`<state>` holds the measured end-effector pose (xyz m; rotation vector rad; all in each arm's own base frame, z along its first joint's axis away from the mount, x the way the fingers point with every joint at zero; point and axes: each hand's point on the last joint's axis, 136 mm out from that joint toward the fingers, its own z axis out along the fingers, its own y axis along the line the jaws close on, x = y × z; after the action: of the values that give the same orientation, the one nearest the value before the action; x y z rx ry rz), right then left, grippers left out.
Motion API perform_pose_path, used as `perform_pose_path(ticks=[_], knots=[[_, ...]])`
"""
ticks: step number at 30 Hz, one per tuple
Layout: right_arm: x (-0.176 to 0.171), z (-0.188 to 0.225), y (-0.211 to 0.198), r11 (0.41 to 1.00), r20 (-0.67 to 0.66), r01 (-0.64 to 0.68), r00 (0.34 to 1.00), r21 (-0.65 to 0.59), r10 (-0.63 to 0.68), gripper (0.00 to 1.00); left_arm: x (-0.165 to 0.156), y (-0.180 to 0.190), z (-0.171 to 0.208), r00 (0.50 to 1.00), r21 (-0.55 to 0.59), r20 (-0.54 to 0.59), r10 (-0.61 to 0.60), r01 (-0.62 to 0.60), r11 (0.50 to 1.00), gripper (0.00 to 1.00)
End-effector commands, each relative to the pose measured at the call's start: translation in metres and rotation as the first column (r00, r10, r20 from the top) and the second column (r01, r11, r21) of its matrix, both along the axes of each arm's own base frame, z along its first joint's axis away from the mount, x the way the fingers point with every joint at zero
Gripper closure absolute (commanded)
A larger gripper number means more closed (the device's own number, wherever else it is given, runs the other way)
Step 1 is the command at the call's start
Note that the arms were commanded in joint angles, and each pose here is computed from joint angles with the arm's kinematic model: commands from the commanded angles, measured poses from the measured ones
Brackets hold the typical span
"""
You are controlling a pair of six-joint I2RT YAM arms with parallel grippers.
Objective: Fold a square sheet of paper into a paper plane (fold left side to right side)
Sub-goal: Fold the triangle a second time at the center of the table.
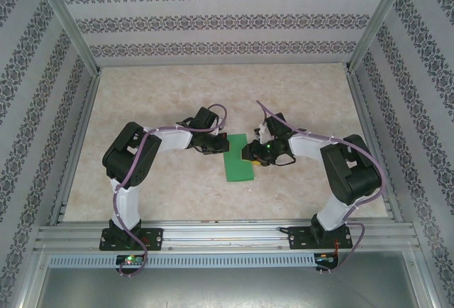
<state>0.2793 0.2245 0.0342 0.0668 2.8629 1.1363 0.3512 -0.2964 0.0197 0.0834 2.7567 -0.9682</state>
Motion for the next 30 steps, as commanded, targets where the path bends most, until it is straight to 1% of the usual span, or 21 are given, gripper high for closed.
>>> perform_pose_path(ticks=[1,5,8,18,21,26,30], knots=[[0.008,0.001,0.003,1.0,0.01,-0.015,1.0,0.026,0.014,0.58,-0.018,0.013,-0.023,0.998,0.075,-0.058,-0.007,0.012,0.997,1.0],[0.012,-0.003,0.001,1.0,0.003,-0.007,1.0,0.021,0.007,0.6,-0.018,0.013,-0.024,0.998,0.075,-0.059,-0.007,0.011,0.997,1.0],[0.013,-0.007,0.0,1.0,-0.003,-0.005,1.0,0.017,0.005,0.64,-0.018,0.013,-0.023,0.998,0.074,-0.057,-0.009,0.013,0.997,1.0],[0.008,-0.018,-0.005,1.0,-0.032,-0.005,0.999,-0.001,0.005,0.8,-0.017,0.012,-0.021,0.999,0.074,-0.05,-0.009,0.013,0.997,0.99],[0.006,-0.019,-0.006,1.0,-0.037,-0.004,0.999,-0.004,0.004,0.86,-0.016,0.012,-0.017,0.999,0.074,-0.039,-0.013,0.016,0.997,0.96],[0.004,-0.018,-0.005,1.0,-0.044,-0.003,0.999,0.002,0.003,0.96,-0.008,0.009,0.005,0.999,0.057,0.024,-0.025,0.024,0.998,0.84],[0.004,-0.012,-0.004,1.0,-0.043,0.007,0.999,0.016,-0.006,0.98,-0.005,0.011,0.031,0.994,0.045,0.105,-0.033,0.029,0.999,0.76]])
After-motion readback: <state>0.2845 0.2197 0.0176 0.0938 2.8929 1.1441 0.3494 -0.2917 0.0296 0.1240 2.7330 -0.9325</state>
